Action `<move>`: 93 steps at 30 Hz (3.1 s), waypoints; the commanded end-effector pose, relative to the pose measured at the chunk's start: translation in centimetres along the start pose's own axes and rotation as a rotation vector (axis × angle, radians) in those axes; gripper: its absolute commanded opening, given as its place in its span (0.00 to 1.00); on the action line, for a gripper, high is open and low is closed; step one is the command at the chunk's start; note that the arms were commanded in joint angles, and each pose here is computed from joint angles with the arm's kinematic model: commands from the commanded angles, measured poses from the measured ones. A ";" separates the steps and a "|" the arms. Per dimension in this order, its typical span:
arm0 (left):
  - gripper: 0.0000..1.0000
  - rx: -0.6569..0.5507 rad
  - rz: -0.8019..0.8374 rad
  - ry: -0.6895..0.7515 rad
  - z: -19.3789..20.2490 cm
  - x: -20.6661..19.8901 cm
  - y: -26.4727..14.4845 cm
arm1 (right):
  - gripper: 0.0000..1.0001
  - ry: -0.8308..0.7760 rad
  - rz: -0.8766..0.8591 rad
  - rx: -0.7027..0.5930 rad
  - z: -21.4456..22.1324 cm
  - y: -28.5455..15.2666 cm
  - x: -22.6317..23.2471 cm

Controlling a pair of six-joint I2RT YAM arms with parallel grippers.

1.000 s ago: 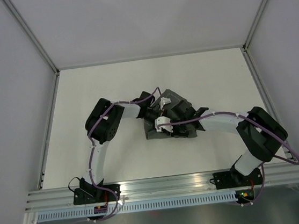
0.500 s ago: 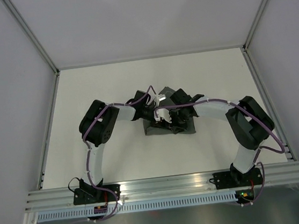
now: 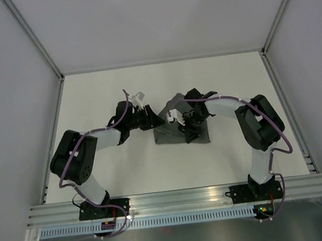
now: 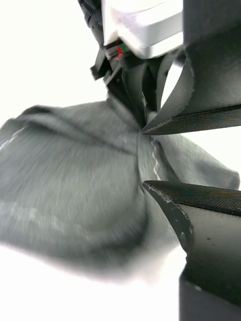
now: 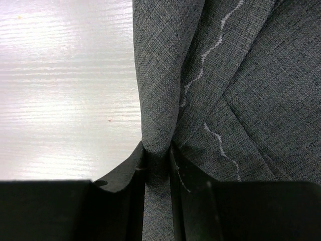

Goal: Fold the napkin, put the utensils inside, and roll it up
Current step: Roll the napkin at the center of the board.

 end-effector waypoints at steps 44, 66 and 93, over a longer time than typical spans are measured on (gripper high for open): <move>0.70 0.009 -0.033 1.613 9.7 -8.2 3.1 | 0.00 0.330 -0.374 0.215 5.1 3.1 -1.4; 0.33 0.286 0.123 1.397 11.7 -6.7 4.6 | 0.01 0.366 -0.373 0.202 5.3 2.7 -2.7; 0.02 0.423 0.397 0.802 14.0 -4.1 4.4 | 0.51 0.370 -0.113 -0.460 -0.4 -12.1 -5.8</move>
Point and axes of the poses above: each gripper's point midway between its finger pads, its own y axis out along the fingers, its own x axis along the line the jaws close on, z = x × y, the point moved 5 cm from there along -y, back along the fingers, and after that the axes turned 6 degrees about y, right-handed, at the moved point
